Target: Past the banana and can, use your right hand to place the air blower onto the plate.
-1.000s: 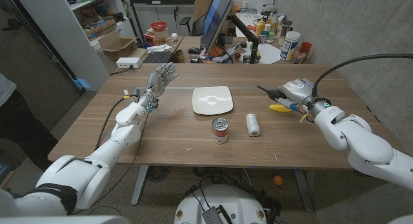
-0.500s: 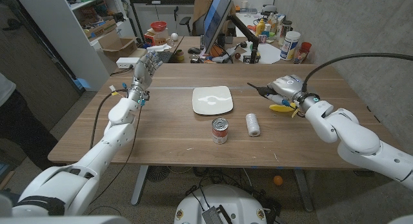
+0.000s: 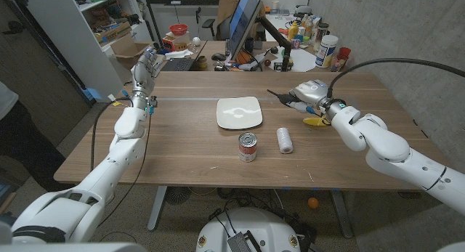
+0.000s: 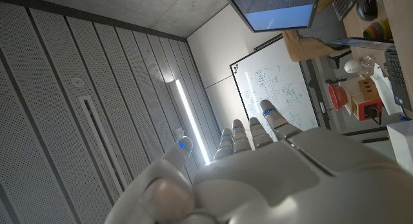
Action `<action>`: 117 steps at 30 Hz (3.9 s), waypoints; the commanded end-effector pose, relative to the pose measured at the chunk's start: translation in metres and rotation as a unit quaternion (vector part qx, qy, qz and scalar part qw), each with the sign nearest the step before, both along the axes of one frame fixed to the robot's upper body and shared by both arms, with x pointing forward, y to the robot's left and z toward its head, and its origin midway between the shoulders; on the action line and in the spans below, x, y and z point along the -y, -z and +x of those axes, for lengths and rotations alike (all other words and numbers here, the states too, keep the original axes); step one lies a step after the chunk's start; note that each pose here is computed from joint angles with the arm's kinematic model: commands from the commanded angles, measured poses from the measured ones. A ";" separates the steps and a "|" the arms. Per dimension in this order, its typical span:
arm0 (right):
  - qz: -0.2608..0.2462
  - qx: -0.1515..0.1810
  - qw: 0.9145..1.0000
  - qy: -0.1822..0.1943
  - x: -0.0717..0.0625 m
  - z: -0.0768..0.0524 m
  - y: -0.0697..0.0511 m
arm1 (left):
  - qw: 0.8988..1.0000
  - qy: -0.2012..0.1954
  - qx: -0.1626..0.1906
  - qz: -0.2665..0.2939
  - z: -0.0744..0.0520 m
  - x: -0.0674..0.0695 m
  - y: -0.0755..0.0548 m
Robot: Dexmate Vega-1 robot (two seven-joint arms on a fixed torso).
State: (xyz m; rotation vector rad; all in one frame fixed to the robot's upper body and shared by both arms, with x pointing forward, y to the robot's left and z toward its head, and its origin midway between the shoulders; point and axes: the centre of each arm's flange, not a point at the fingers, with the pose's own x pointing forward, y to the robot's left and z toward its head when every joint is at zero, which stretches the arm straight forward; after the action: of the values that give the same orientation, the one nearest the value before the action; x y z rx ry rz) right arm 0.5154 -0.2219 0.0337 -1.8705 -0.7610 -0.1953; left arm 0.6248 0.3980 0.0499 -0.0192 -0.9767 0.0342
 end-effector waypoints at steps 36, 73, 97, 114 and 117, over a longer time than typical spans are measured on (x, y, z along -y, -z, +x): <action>-0.069 0.009 0.991 -0.117 -0.128 0.049 -0.041 | 0.990 -0.082 -0.087 -0.078 0.005 -0.079 0.038; -0.082 -0.033 0.991 -0.101 -0.171 0.129 -0.024 | 0.994 -0.050 -0.086 -0.041 0.005 -0.055 0.042; -0.100 -0.069 0.990 -0.074 -0.179 0.164 0.004 | 0.994 -0.051 -0.089 -0.043 0.001 -0.057 0.050; -0.098 -0.089 0.990 -0.054 -0.166 0.167 0.013 | 0.994 -0.049 -0.087 -0.043 -0.002 -0.055 0.052; -0.100 -0.092 0.990 -0.047 -0.164 0.167 0.014 | 0.994 -0.049 -0.087 -0.043 -0.002 -0.054 0.051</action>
State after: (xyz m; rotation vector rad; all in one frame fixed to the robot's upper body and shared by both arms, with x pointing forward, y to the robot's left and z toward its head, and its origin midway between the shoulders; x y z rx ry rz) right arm 0.6810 -0.0513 0.0245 -1.9830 -0.8116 0.1105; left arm 0.6245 0.4534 -0.0014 -0.0462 -0.7982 0.1662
